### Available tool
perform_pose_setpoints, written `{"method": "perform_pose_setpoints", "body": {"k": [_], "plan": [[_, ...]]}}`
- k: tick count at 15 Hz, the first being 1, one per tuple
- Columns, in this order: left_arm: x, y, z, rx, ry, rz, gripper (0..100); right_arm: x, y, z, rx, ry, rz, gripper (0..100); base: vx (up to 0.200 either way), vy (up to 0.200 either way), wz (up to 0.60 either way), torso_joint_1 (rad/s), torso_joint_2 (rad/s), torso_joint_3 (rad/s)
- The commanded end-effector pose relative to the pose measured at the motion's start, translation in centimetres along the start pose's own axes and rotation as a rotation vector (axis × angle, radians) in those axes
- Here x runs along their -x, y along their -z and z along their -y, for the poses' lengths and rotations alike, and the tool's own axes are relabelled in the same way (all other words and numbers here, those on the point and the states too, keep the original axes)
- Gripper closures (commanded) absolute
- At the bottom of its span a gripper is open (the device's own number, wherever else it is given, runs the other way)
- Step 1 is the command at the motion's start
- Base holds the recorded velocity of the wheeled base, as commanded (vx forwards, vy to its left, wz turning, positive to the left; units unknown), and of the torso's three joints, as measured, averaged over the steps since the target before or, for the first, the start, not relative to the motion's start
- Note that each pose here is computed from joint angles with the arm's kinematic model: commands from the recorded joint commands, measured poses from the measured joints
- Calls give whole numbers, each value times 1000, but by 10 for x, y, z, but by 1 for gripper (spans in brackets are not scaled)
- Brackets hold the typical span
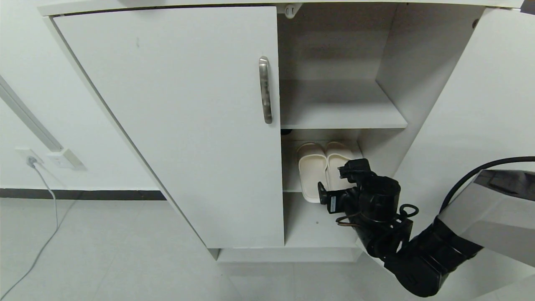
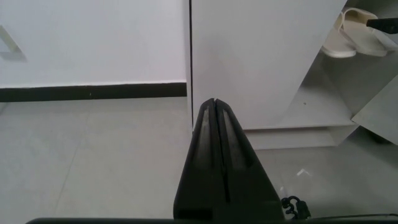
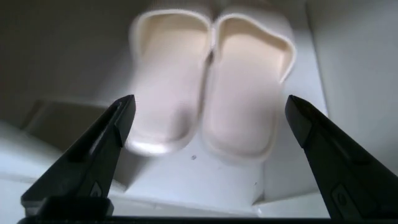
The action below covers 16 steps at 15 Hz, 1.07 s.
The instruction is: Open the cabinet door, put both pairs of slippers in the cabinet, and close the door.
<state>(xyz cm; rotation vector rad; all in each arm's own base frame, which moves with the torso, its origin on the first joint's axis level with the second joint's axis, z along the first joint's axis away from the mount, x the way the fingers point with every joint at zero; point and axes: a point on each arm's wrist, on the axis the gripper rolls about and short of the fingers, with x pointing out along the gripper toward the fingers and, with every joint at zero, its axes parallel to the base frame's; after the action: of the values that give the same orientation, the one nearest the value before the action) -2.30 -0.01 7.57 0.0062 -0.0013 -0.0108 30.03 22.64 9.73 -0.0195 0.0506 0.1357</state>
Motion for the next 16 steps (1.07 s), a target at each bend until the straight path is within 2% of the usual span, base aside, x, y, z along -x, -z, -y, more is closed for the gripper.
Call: {"method": "perform_pose_setpoints", "body": {"k": [1,4,10,16], "plan": [[0,0,0,0,0,-1,100,8,-5,-3,1,-19,5,0,0,0,0,0,0,0],[0,0,0,0,0,-1,100,9,-3,-4,2,-22,1,0,0,0,0,0,0,0],[0,0,0,2,0,-1,100,10,0,-4,6,-23,-6,0,-200,0,0,0,2,3],[0,0,0,6,-5,-1,100,12,1,-3,10,-23,-12,0,0,0,0,0,0,0]]}}
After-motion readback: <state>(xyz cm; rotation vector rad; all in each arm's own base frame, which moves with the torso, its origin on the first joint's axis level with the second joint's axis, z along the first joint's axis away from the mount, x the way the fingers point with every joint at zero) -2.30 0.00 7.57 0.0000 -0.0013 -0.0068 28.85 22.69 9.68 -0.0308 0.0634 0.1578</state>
